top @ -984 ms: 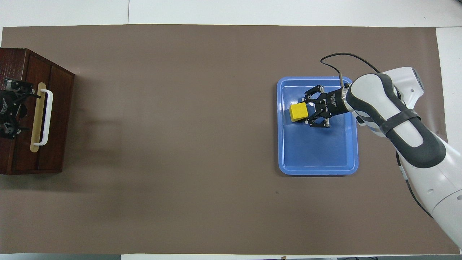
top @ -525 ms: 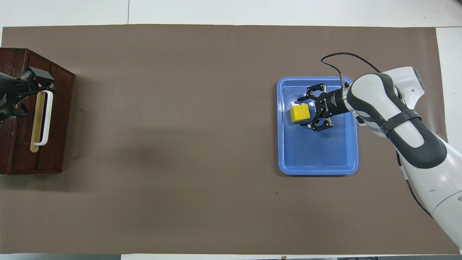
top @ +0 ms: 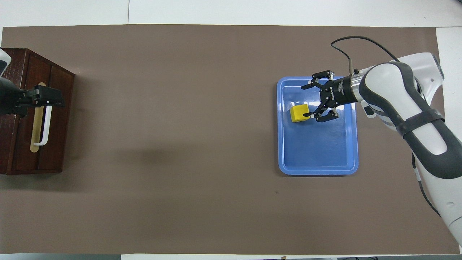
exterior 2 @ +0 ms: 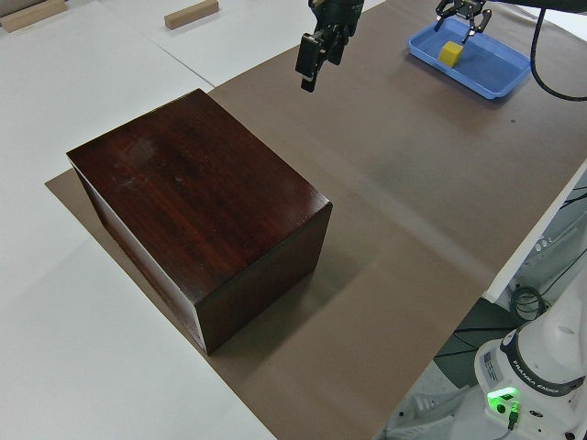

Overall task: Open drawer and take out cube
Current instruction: 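Open the right gripper and lift it off the cube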

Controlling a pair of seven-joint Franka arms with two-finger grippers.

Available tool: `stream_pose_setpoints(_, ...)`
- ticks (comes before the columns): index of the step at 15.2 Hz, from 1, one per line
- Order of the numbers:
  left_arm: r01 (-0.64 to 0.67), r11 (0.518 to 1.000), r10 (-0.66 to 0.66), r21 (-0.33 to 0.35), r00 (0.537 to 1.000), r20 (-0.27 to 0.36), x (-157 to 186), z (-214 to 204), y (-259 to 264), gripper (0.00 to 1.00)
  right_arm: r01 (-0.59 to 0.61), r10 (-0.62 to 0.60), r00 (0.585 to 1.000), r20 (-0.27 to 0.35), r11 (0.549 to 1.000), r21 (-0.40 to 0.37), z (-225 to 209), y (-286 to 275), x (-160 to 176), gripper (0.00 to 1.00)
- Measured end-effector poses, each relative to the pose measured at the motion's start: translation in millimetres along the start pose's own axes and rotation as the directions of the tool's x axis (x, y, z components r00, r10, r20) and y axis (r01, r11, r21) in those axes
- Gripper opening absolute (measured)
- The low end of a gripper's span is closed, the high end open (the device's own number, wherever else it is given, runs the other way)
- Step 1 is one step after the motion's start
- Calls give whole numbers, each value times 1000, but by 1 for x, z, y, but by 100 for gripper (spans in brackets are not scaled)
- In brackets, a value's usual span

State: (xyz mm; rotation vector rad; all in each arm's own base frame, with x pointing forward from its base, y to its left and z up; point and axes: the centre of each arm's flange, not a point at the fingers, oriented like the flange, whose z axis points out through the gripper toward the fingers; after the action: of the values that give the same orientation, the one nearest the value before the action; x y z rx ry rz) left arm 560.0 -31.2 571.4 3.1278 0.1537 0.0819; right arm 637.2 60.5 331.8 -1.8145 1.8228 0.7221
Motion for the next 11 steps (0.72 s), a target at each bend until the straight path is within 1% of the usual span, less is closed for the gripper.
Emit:
stream_pose_setpoints(1, -15, 1000, 15, 0, 1000, 6, -2, 0, 8, 100, 28, -28, 999, -24, 1000, -9, -13, 3, -12, 97)
stream_pose_setpoints(2, -25, 1000, 25, 1, 1000, 13, -4, 1, 14, 100, 63, -64, 996, -62, 998, -21, -28, 7, -25, 100)
stream_pose_setpoints(4, -40, 999, 40, 4, 999, 35, -9, 2, 21, 100, 140, -148, 978, -148, 988, -60, -55, 20, -51, 100)
stream_pose_setpoints(5, -44, 999, 44, 5, 998, 40, -10, 1, 23, 100, 174, -188, 965, -181, 981, -91, -68, 29, -65, 100)
stream_pose_setpoints(8, -39, 999, 39, 6, 999, 37, -11, -2, 19, 100, 250, -285, 927, -244, 954, -166, -113, 51, -103, 100)
stream_pose_setpoints(9, -36, 999, 36, 6, 999, 35, -11, -3, 17, 100, 292, -337, 904, -262, 936, -198, -127, 56, -113, 100)
stream_pose_setpoints(10, -34, 999, 33, 6, 999, 34, -11, -4, 15, 100, 346, -405, 871, -278, 908, -237, -139, 62, -122, 100)
stream_pose_setpoints(11, -32, 999, 32, 6, 999, 32, -11, -5, 14, 100, 407, -479, 829, -289, 871, -275, -150, 67, -128, 100)
